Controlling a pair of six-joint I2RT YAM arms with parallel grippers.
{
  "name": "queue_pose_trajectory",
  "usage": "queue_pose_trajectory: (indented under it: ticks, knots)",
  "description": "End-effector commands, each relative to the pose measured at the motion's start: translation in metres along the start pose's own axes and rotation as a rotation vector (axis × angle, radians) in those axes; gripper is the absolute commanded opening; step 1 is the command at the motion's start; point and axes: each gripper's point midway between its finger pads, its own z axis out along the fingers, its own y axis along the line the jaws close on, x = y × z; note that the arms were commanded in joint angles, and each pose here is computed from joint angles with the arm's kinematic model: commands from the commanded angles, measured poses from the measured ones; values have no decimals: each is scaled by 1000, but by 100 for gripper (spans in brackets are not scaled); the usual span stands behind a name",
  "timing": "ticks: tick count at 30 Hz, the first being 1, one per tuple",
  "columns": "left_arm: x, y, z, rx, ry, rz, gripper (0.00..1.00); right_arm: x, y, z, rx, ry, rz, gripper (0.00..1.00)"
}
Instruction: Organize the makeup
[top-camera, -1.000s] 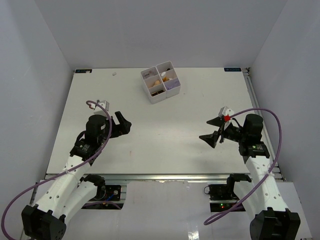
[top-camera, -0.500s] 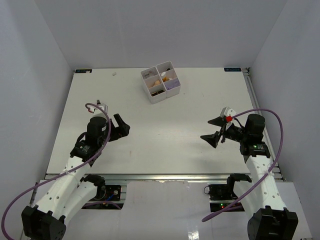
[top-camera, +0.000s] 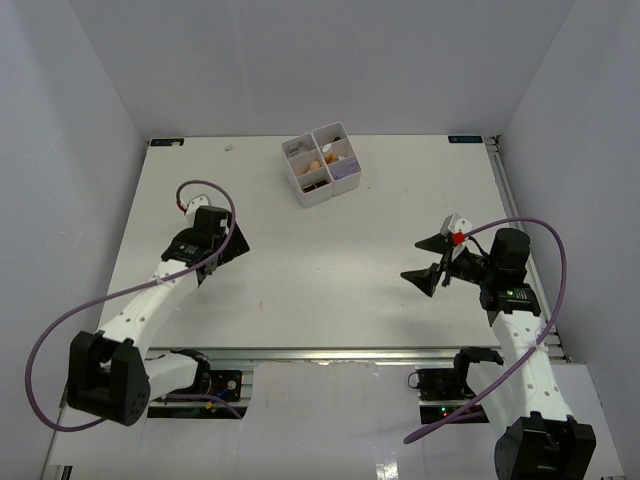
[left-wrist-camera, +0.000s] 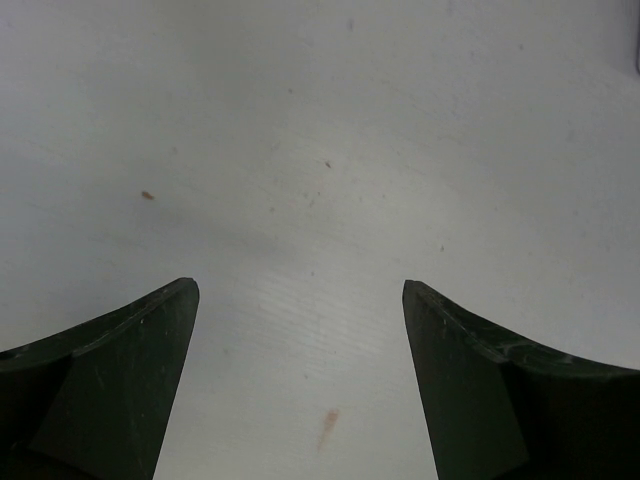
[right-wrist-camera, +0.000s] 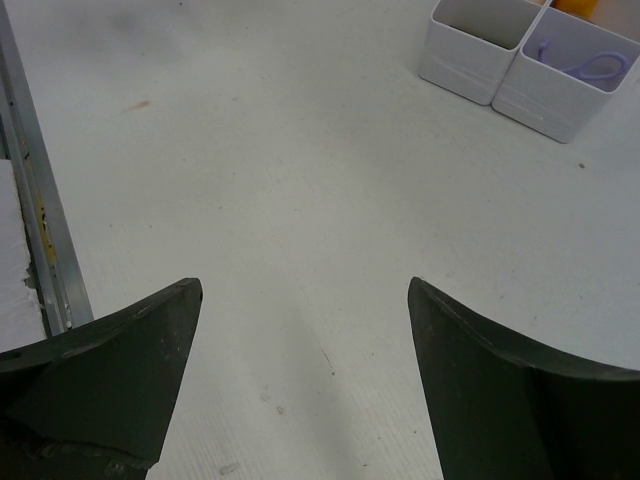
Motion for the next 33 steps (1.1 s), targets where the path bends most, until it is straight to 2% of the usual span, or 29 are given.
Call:
queue_pose_trajectory:
  ticks: [1, 10, 16, 25, 30, 33]
  knots:
    - [-55, 9, 22, -99, -89, 26, 93, -6, 4, -1, -18, -17, -11, 90]
    - [-115, 33, 85, -214, -50, 94, 84, -8, 7, -1, -32, -24, -1, 90]
    - [-123, 31, 127, -241, 0, 133, 80, -7, 6, -1, -32, -23, 3, 90]
    - [-109, 40, 163, -259, 81, 128, 78, -6, 5, 0, -34, -21, 10, 90]
    - [-99, 58, 171, -280, 113, 101, 73, -6, 5, 0, -35, -19, 13, 90]
    - [-93, 60, 172, -275, 127, 92, 66, -5, 4, 0, -31, -17, 15, 90]
